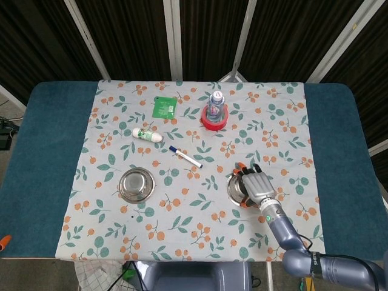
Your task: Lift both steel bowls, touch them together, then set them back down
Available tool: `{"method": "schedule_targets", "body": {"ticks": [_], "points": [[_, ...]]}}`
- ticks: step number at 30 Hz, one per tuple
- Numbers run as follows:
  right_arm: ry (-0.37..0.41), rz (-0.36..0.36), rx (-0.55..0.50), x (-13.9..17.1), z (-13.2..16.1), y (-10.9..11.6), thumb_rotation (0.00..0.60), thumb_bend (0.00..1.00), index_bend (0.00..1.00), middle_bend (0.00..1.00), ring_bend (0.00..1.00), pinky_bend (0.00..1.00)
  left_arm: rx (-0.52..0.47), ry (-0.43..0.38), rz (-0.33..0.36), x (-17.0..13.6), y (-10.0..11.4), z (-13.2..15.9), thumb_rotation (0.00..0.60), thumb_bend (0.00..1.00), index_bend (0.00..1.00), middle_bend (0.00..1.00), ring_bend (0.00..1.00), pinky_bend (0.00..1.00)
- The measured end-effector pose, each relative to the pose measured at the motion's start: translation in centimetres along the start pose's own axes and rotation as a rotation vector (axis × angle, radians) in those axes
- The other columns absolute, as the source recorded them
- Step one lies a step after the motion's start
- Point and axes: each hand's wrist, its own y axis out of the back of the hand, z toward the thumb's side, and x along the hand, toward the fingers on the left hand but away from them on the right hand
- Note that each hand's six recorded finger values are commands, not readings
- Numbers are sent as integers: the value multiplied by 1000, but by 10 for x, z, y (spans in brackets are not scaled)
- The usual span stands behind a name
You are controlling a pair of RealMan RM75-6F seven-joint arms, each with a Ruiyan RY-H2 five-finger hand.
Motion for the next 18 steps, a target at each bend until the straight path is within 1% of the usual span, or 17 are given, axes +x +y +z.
{"method": "schedule_targets", "body": {"ticks": [10, 15, 18], "points": [[17, -3, -3, -1, 4, -4, 600, 0, 211, 199, 352, 0, -2, 9, 4, 1, 0, -2, 600, 14, 106, 0, 0, 9], [25, -17, 0, -1, 6, -4, 600, 0, 219, 223, 389, 0, -1, -2, -1, 2, 0, 1, 600, 15, 106, 0, 0, 9], [33, -17, 6, 0, 9, -5, 600, 7, 247, 239, 397, 0, -4, -25, -4, 3, 0, 6, 600, 21, 107, 0, 0, 9]]}}
